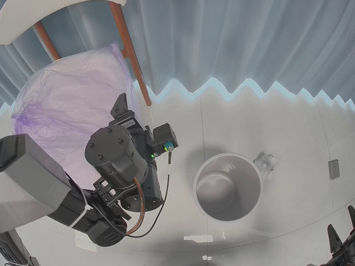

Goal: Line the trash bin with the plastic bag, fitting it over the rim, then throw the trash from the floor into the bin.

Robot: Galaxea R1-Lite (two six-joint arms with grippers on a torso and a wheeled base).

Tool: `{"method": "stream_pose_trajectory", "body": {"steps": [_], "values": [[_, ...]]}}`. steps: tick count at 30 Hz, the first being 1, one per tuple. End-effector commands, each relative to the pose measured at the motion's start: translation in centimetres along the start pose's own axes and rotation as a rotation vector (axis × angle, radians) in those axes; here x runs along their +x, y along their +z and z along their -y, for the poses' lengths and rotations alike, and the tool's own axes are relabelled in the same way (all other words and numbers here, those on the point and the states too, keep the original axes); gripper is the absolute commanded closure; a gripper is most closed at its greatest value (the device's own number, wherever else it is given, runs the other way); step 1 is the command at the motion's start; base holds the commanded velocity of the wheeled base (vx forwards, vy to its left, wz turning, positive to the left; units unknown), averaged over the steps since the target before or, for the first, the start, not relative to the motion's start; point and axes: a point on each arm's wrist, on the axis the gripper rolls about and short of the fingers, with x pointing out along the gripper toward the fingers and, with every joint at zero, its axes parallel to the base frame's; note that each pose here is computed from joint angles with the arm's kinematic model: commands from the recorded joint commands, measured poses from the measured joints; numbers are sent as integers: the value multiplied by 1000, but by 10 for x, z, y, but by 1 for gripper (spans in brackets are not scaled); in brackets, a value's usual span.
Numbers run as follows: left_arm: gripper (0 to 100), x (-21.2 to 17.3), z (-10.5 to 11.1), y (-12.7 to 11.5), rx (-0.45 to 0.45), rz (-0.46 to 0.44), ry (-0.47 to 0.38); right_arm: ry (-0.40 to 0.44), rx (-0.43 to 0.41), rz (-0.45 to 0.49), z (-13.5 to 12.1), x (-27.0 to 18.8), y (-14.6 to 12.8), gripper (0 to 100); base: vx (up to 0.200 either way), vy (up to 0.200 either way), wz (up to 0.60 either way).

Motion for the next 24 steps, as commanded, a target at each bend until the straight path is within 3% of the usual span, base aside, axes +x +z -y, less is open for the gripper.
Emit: {"method": "stream_pose_trajectory", "body": {"steps": [1,17,18,24], "values": [[0,7,13,-11,49,-32,-15,1,1,-1,0,0,-5,0,0,0,0],[0,15,15,-21,68,-75,-9,1,1,-1,0,0,-5,0,0,0,0],[100,16,15,-21,67,-77,-6,1,-1,-1,0,0,-5,0,0,0,0],[100,19,12,-24,71,-90,0,1,-1,-1,0,0,-5,0,0,0,0]]}}
